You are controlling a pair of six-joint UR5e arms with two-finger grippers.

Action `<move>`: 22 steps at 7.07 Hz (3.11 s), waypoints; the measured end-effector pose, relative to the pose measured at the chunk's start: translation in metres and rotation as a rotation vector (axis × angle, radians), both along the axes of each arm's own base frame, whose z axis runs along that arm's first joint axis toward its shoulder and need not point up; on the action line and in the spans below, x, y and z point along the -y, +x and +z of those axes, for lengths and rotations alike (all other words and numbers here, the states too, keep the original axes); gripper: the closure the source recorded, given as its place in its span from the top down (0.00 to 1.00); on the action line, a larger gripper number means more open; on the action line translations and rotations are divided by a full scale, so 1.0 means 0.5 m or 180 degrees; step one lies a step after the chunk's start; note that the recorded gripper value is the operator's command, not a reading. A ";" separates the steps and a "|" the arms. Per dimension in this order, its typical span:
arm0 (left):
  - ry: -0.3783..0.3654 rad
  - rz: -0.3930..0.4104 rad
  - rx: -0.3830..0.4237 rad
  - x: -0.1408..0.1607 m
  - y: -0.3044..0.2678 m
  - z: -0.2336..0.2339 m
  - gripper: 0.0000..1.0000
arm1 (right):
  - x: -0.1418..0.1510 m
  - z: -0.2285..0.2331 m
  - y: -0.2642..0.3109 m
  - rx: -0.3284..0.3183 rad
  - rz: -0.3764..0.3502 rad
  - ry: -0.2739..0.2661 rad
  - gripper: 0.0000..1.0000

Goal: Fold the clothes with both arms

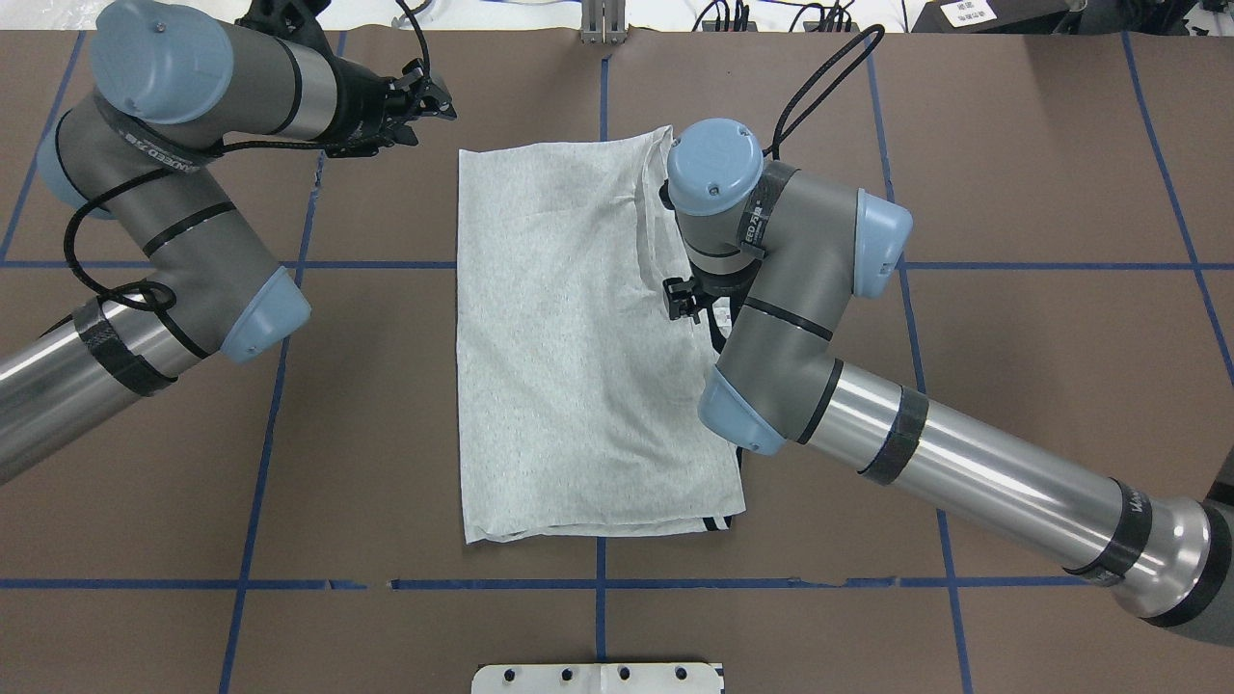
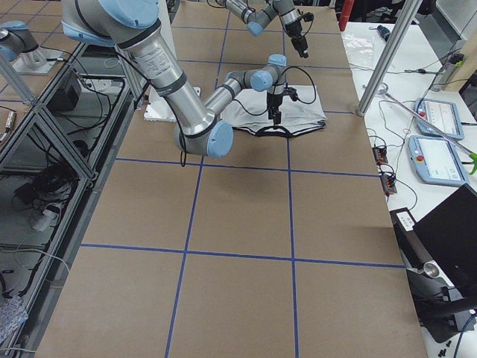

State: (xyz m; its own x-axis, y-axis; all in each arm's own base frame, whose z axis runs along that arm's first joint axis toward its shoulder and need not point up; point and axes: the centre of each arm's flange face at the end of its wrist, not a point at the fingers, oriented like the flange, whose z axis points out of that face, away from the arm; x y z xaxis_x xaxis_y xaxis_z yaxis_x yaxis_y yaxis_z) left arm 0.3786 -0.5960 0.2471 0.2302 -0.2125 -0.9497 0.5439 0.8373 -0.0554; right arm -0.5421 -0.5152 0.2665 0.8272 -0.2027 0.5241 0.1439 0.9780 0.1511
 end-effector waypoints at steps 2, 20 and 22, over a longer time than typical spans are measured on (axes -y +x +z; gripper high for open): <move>0.0005 0.0000 -0.0005 -0.001 -0.001 -0.002 0.61 | -0.099 -0.043 0.004 0.0303 0.0600 -0.0351 1.00; -0.0024 -0.0008 0.0023 -0.006 -0.008 -0.014 0.61 | -0.441 0.065 -0.036 0.1096 0.2306 -0.1664 0.55; -0.0021 -0.0013 0.0020 -0.006 -0.011 -0.015 0.61 | -0.443 0.067 -0.037 0.1091 0.2304 -0.1667 0.09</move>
